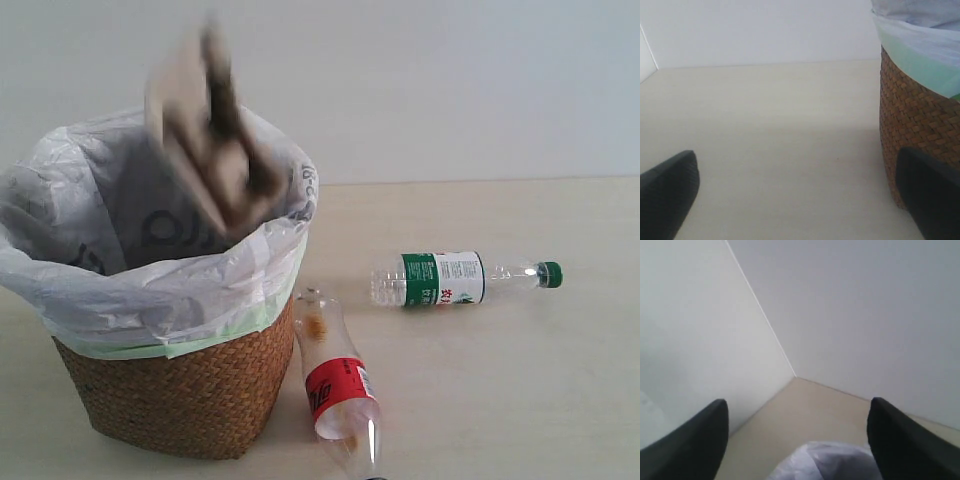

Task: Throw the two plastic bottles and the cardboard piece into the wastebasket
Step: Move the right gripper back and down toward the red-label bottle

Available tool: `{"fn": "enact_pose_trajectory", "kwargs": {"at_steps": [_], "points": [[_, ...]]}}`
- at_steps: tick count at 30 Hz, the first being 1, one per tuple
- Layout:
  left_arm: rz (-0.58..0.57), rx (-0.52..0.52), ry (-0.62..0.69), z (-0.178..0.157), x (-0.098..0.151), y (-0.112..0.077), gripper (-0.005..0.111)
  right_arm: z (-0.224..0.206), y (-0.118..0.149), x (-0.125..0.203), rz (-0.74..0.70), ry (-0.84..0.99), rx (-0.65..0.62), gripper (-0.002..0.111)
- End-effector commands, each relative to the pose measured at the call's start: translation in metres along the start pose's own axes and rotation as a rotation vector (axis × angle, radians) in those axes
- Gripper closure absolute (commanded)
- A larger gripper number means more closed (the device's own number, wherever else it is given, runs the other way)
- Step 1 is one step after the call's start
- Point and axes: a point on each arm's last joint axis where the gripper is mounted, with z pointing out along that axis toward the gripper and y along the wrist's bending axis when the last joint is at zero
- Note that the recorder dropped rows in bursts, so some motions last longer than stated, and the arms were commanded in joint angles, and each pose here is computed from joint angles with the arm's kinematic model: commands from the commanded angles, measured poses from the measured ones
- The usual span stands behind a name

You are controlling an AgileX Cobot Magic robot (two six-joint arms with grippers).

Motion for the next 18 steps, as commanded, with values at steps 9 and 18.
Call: {"fn": "enact_pose_trajectory", "kwargs": {"at_steps": [9,18], "points": [[-0.009,0.006,-0.015,-0.001,-0.002,0.0,-0.001,-0.05,-0.114,0.016,-0.092,0.436,0.799,0.038],[-0.009,0.006,-0.015,-0.001,-0.002,0.0,-0.001,-0.084,-0.15,0.025,-0.091,0.648,0.988,0.045]]}}
